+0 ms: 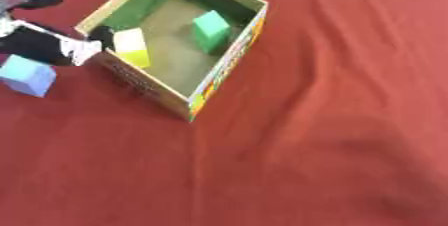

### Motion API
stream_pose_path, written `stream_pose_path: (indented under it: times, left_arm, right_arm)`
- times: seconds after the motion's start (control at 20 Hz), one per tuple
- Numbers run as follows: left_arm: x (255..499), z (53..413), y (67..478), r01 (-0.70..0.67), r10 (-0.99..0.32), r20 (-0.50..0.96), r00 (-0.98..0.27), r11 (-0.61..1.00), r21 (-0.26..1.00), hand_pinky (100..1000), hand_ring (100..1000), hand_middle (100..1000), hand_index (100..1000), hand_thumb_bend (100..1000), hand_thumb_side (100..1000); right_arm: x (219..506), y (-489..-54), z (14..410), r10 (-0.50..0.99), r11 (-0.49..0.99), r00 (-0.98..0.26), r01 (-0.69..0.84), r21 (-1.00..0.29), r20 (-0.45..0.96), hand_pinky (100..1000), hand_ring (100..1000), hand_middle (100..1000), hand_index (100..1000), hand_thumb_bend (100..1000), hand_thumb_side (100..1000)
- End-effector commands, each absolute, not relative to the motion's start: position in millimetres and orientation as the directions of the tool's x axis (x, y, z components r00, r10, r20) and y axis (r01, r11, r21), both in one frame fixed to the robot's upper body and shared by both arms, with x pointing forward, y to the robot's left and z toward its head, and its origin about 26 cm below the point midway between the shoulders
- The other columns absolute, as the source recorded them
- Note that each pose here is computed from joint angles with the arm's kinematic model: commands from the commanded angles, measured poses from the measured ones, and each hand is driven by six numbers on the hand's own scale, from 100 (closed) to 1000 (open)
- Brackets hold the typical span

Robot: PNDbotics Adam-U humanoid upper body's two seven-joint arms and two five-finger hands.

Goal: Pick up objects on the table and place them in the box.

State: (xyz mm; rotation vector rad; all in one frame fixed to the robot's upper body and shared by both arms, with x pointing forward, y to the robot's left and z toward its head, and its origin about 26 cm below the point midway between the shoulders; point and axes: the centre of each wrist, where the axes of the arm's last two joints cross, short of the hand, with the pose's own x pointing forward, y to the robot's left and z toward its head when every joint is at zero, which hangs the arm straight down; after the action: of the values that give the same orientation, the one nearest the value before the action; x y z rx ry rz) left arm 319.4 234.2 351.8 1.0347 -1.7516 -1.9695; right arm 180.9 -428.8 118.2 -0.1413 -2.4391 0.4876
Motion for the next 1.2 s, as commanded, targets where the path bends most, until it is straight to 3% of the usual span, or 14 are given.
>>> stream_pose_path:
  times: [0.05, 0.1, 0.15, 0.4, 0.55, 0.65, 1.0, 1.2]
  left_arm:
    - [301.7, 365.6, 245.0, -0.256, -0.640, -0.366, -0.675, -0.262, 0.931, 966, 984, 857, 957, 178, 397]
    - [299.8, 364.7, 246.4, -0.251, -0.635, -0.371, -0.677, -0.275, 0.928, 966, 984, 856, 957, 223, 343]
    - [298.5, 363.9, 247.5, -0.246, -0.630, -0.375, -0.680, -0.286, 0.926, 966, 985, 858, 957, 181, 404]
    - [298.6, 359.9, 252.9, -0.215, -0.608, -0.394, -0.689, -0.349, 0.912, 971, 993, 870, 966, 242, 397]
    - [301.1, 359.2, 258.1, -0.208, -0.607, -0.414, -0.678, -0.382, 0.901, 972, 997, 876, 971, 347, 269]
    - [304.1, 359.2, 262.4, -0.210, -0.618, -0.426, -0.661, -0.392, 0.895, 970, 997, 880, 972, 397, 232]
    - [322.5, 354.9, 278.6, -0.219, -0.691, -0.451, -0.566, -0.401, 0.890, 991, 1000, 918, 995, 596, 318]
    - [335.0, 350.1, 288.0, -0.217, -0.744, -0.431, -0.511, -0.373, 0.902, 993, 1000, 911, 991, 557, 326]
  right_arm:
    - [178.2, -429.8, 125.2, 0.251, 0.818, -0.883, -0.025, -0.574, 0.397, 1000, 1000, 538, 747, 100, 470]
    - [177.6, -429.8, 124.5, 0.251, 0.820, -0.883, -0.024, -0.572, 0.397, 1000, 1000, 538, 747, 100, 476]
    - [177.2, -429.8, 124.0, 0.250, 0.821, -0.883, -0.024, -0.570, 0.396, 1000, 1000, 538, 747, 100, 470]
    - [175.1, -429.3, 121.1, 0.248, 0.825, -0.884, -0.023, -0.565, 0.397, 1000, 1000, 538, 748, 100, 470]
    - [173.9, -429.0, 119.2, 0.249, 0.826, -0.882, -0.022, -0.563, 0.400, 1000, 1000, 537, 748, 100, 470]
    - [173.6, -428.6, 118.3, 0.251, 0.826, -0.880, -0.022, -0.563, 0.403, 1000, 1000, 537, 747, 100, 470]
    - [173.5, -427.1, 116.1, 0.253, 0.824, -0.879, -0.023, -0.567, 0.403, 1000, 1000, 535, 747, 100, 470]
    - [172.8, -426.1, 114.0, 0.257, 0.822, -0.878, -0.020, -0.569, 0.403, 1000, 1000, 534, 747, 100, 470]
